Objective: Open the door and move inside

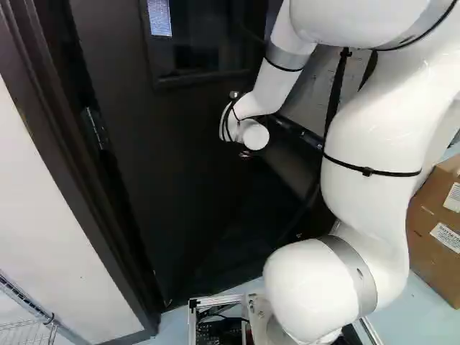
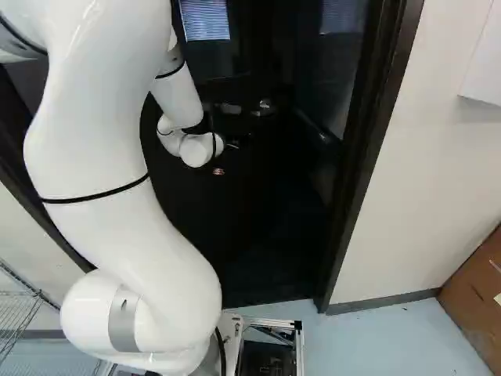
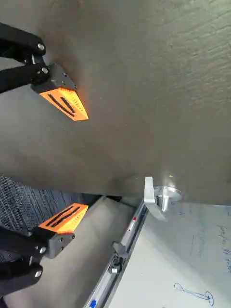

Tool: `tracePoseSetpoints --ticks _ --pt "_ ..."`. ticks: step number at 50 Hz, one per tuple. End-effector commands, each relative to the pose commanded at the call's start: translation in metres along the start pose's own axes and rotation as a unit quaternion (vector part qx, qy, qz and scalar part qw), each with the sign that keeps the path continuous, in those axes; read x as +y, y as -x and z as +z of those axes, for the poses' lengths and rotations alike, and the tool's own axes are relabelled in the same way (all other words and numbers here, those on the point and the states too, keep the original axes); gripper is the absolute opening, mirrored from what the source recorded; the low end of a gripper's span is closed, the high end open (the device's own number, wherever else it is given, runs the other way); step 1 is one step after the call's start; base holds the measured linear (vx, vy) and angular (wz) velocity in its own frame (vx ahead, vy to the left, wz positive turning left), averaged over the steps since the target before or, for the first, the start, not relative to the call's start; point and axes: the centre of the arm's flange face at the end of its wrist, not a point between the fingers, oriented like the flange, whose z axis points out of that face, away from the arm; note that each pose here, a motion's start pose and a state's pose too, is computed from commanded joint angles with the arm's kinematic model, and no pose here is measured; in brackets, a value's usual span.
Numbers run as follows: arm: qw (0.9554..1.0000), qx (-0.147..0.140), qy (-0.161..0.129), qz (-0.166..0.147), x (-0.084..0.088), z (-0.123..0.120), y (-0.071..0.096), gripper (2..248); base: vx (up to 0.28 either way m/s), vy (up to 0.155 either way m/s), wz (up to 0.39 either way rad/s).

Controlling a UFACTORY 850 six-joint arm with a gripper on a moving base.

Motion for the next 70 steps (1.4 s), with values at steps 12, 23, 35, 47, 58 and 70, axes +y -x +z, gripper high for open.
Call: tracePoseSetpoints --ticks 12,23,35,47,58,70 --pt "0.9997 0.0 -0.023 -0.009 -0.019 0.007 0.001 247 0.0 0.0 0.0" --pt "0.9989 0.0 -0.044 -0.017 -0.036 0.013 0.002 247 0.0 0.0 0.0" --pt "0.9975 0.001 -0.065 -0.026 -0.055 0.02 0.004 247 0.0 0.0 0.0" --pt "0.9956 0.002 -0.087 -0.034 -0.074 0.026 0.005 247 0.0 0.0 0.0" --pt "0.9935 0.003 -0.106 -0.042 -0.092 0.032 0.007 247 0.0 0.0 0.0" --pt "0.9906 0.005 -0.127 -0.05 -0.112 0.039 0.009 247 0.0 0.0 0.0"
